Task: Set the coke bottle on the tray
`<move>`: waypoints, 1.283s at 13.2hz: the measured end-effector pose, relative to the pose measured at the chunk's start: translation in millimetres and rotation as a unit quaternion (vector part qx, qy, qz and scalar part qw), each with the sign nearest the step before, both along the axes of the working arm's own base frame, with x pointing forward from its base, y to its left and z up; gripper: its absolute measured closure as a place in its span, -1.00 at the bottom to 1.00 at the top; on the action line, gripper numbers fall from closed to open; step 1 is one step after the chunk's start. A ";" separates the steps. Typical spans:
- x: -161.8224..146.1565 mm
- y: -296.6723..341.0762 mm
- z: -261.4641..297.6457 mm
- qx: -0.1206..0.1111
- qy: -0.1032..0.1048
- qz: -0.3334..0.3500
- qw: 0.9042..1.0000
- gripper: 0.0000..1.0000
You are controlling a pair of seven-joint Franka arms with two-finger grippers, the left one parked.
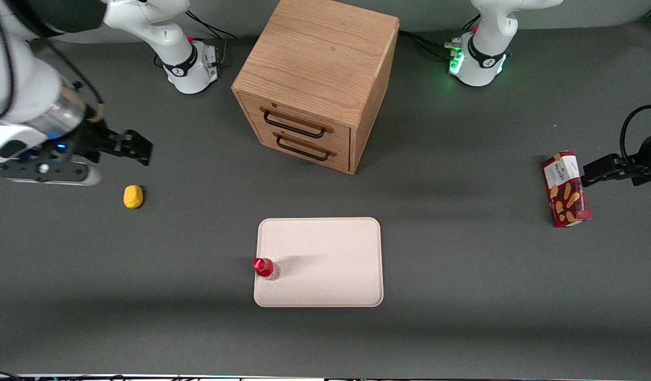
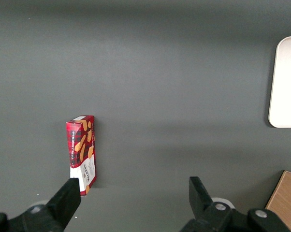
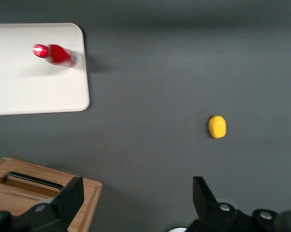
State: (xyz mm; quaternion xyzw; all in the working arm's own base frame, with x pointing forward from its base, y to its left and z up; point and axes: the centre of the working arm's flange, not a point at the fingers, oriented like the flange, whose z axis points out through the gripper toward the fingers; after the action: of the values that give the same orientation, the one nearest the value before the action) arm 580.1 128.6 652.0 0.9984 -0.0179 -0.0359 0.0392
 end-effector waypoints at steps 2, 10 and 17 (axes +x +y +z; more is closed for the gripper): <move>-2.6 -44.0 -0.7 0.019 0.005 0.015 1.000 -1.00; -4.7 -121.5 -26.8 0.030 -0.022 0.026 0.999 -1.00; -13.5 -147.3 -17.8 0.038 -0.048 0.027 0.998 -1.00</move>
State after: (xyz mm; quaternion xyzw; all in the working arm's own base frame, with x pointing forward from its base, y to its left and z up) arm 566.7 -18.7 634.1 0.9999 0.0089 0.0125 0.0015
